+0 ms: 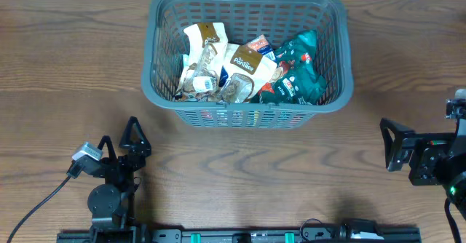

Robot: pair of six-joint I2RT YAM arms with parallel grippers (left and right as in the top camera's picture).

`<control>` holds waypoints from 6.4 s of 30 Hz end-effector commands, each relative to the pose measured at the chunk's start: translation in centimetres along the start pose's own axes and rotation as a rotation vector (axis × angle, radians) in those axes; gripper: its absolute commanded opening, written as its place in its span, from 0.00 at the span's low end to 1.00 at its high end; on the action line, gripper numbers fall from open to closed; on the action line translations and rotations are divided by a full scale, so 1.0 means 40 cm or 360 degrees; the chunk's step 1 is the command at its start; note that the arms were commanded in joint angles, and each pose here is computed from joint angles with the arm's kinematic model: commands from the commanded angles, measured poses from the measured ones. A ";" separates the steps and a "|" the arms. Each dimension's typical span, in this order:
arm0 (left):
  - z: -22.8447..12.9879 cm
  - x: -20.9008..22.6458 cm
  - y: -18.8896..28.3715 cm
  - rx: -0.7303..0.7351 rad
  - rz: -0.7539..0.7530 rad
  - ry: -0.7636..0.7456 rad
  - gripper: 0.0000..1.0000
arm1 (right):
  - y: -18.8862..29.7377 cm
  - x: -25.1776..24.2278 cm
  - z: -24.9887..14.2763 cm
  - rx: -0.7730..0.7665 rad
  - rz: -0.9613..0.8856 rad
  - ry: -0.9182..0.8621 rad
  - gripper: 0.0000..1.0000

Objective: Pack container

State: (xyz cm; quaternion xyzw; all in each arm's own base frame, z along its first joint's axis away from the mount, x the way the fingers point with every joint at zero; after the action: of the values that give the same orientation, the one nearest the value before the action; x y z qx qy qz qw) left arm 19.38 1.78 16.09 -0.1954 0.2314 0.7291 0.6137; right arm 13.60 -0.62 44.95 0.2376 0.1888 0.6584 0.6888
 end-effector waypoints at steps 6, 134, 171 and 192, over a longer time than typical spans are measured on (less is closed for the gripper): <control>-0.033 0.021 -0.003 0.0072 0.0041 0.0008 0.99 | 0.002 -0.003 0.002 -0.0005 -0.0012 0.0011 0.99; -0.033 0.021 -0.003 0.0072 0.0041 0.0008 0.99 | -0.549 -0.019 -0.484 -0.0713 0.0048 0.0133 0.99; -0.033 0.021 -0.003 0.0072 0.0041 0.0008 0.99 | -0.585 -0.022 -0.548 -0.0638 0.0047 0.0158 0.99; -0.033 0.021 -0.003 0.0072 0.0041 0.0008 0.99 | -0.538 -0.022 -0.503 -0.0863 0.0038 0.0155 0.99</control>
State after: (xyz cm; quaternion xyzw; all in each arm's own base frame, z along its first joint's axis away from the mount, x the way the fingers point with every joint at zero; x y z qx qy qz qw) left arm 19.40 1.64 16.07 -0.1952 0.2346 0.7251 0.6173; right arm 19.65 -0.21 16.18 0.0206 0.0310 0.7068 0.7064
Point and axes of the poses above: each gripper's point midway between its finger pads, its own y axis back along the fingers, its own x axis along the line the jaws close on, z = x × y, the point moved 5 cm from there along y, back along the fingers, and after that the axes turned 6 degrees about -y, right-handed, at the moved point
